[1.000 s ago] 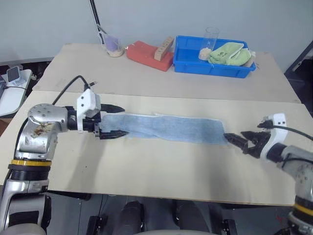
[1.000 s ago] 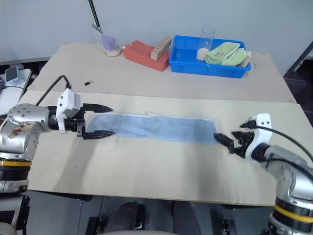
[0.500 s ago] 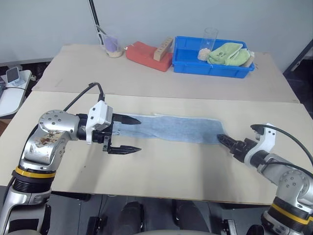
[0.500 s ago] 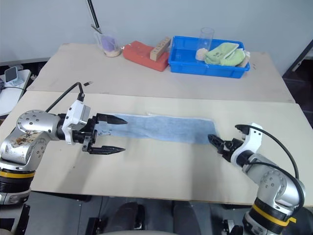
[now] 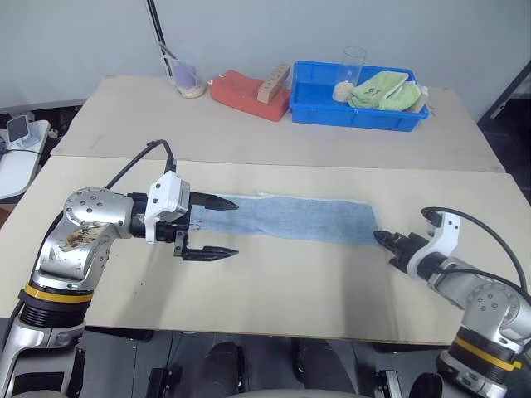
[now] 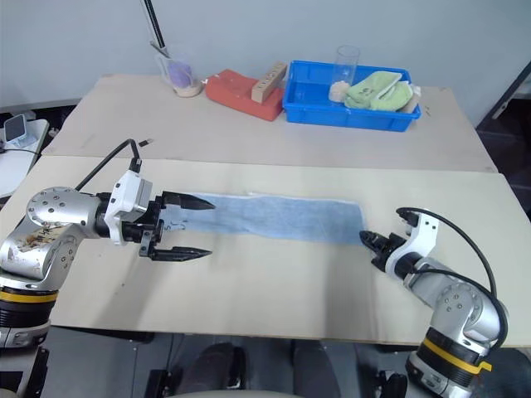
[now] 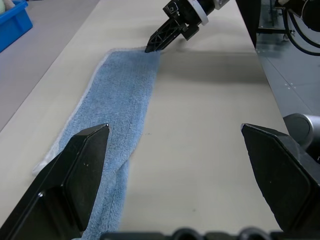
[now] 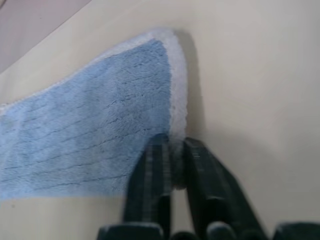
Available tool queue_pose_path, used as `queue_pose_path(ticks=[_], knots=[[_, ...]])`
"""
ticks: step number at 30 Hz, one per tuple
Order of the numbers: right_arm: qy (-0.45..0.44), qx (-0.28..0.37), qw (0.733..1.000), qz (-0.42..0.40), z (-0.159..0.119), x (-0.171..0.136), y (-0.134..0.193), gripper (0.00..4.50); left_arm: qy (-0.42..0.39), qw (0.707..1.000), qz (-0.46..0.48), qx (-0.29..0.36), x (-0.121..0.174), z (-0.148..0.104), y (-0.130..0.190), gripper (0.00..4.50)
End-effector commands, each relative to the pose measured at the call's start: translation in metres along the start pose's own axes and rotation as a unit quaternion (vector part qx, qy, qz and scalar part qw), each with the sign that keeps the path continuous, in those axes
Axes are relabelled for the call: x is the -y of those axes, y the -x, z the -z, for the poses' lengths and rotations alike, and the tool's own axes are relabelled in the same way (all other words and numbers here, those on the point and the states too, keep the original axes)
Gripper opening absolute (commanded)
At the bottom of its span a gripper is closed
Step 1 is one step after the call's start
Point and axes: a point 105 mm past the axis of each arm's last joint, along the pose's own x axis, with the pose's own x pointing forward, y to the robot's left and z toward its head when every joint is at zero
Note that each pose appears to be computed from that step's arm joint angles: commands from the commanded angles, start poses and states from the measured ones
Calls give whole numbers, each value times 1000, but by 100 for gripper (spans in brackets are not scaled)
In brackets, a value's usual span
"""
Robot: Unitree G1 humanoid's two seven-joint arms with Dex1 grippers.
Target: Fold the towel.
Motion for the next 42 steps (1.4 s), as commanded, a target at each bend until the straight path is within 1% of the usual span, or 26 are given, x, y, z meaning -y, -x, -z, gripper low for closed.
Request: queue_pose_path(ticks=[1,5,8,10,12,14,16,18,21,23,26,28,32,37,42], knots=[[-4,27,1000,1,-14,2,6,2,-19,1000,0,5,-1,-8,-2,450],[7,37,999,34,-25,21,15,2,-23,999,-17,20,-7,-12,-6,450],[30,38,997,64,-38,41,27,2,-22,999,-25,30,-11,-15,-9,450],[50,41,995,80,-51,53,38,2,-20,999,-22,33,-10,-15,-9,450],[78,49,992,89,-70,61,50,2,-18,999,-20,36,-10,-14,-9,450],[121,47,988,79,-83,57,56,2,-16,999,-19,38,-9,-13,-9,450],[187,33,981,45,-91,39,57,2,-15,999,-17,41,-8,-11,-9,450],[255,14,967,4,-91,17,53,2,-14,999,-14,42,-7,-11,-10,450],[353,-11,933,-64,-82,-24,41,2,-14,999,-11,43,-5,-11,-9,450],[402,-23,910,-103,-72,-47,33,2,-15,999,-9,43,-4,-12,-9,450],[456,-36,877,-146,-55,-74,19,2,-15,999,-8,43,-1,-14,-9,450],[477,-39,862,-166,-45,-88,11,2,-14,999,-9,43,1,-15,-8,450],[477,-48,854,-201,-24,-109,-8,2,-12,999,-16,42,4,-16,-9,450],[484,-75,844,-217,0,-113,-20,2,-4,999,-31,40,4,-17,-9,450],[476,-94,843,-232,14,-119,-25,2,2,998,-47,38,3,-15,-9,450]])
